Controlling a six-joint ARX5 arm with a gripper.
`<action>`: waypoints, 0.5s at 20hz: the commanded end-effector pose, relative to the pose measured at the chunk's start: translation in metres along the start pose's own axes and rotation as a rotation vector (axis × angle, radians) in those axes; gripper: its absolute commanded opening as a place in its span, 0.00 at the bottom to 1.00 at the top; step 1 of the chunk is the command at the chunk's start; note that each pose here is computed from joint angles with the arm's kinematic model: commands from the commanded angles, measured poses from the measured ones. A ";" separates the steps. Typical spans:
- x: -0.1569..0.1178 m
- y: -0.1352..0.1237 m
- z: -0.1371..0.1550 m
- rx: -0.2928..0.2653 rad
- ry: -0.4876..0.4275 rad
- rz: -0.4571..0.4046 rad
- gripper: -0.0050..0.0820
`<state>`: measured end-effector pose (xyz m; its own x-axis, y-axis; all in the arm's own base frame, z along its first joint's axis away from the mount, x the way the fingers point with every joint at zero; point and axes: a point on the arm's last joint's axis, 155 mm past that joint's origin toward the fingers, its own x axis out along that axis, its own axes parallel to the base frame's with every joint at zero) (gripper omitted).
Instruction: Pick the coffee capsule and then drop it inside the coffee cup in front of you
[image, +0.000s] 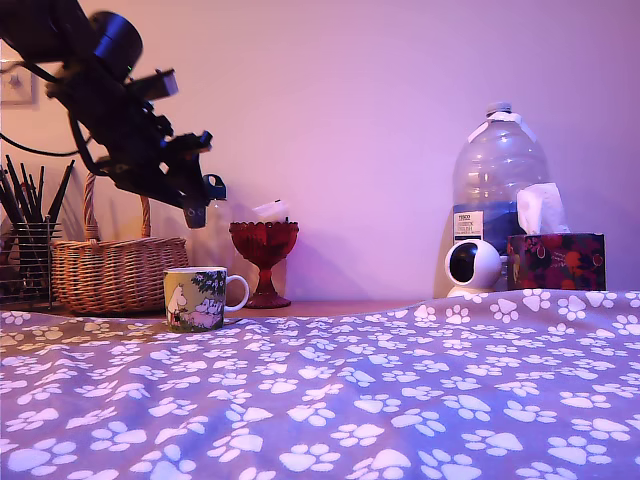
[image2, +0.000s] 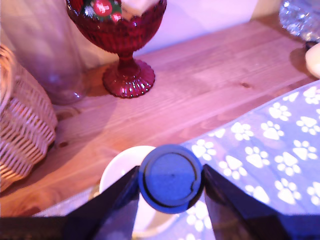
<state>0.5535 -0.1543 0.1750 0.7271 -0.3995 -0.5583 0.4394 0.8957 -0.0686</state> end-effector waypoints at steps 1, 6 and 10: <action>0.010 0.001 0.001 0.001 0.002 0.002 0.41; 0.030 0.008 -0.004 -0.005 0.027 0.011 0.41; 0.051 0.015 -0.015 -0.013 0.061 0.019 0.41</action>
<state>0.5862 -0.1561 0.1517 0.7189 -0.3734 -0.5864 0.4194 0.9057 -0.0626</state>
